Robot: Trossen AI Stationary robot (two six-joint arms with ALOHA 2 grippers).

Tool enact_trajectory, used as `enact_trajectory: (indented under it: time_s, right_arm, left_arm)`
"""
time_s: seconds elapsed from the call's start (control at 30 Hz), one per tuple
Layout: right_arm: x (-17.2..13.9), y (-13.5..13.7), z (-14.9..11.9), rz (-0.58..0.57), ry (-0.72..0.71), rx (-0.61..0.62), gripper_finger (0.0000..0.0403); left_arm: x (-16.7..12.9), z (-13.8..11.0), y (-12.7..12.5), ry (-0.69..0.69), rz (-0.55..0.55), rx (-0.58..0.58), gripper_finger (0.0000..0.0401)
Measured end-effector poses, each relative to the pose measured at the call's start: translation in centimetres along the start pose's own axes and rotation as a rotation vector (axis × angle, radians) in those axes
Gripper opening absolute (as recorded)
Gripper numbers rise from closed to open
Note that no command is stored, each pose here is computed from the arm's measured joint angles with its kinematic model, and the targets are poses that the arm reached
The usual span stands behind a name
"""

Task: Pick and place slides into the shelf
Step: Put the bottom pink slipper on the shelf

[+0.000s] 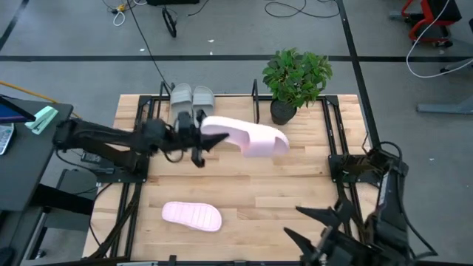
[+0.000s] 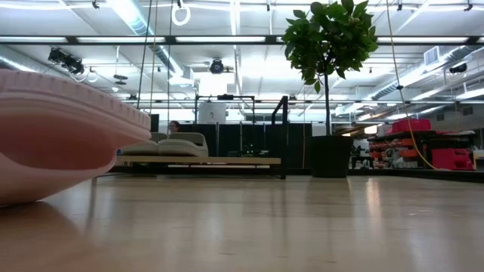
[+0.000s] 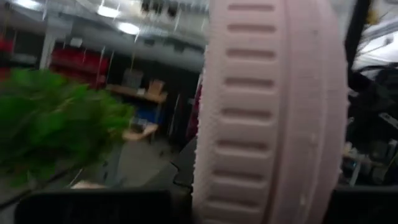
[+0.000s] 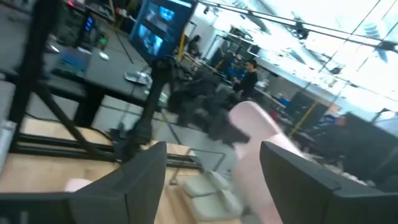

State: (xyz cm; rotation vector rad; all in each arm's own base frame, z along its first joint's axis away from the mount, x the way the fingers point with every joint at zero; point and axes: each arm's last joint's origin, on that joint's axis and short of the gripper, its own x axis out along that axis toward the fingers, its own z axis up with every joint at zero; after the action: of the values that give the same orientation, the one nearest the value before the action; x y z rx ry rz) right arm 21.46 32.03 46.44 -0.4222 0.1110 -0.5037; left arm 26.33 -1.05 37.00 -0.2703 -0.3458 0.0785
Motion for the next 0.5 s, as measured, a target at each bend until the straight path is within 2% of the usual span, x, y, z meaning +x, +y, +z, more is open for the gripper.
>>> enact_trajectory:
  time_s: [0.17, 0.3, 0.4, 0.5]
  right_arm:
    - [-1.2, 0.3, -1.1, 0.029, -0.013, -0.01, 0.0256]
    - [-0.6, 0.5, -2.6, 0.099, 0.004, -0.021, 0.0252]
    - [0.6, 0.5, -3.8, 0.18, 0.064, 0.009, 0.0251]
    - [1.9, 0.7, -5.3, 0.209, 0.149, 0.035, 0.0251]
  left_arm:
    - [-1.2, 3.9, 2.4, 0.243, 0.04, -0.037, 0.0082]
    - [-1.6, 6.6, 2.9, 0.443, 0.104, -0.04, 0.0077]
    - [-1.5, 7.7, 3.4, 0.588, 0.127, -0.041, 0.0077]
    - [-1.3, 7.9, 4.3, 0.703, 0.176, -0.059, 0.0077]
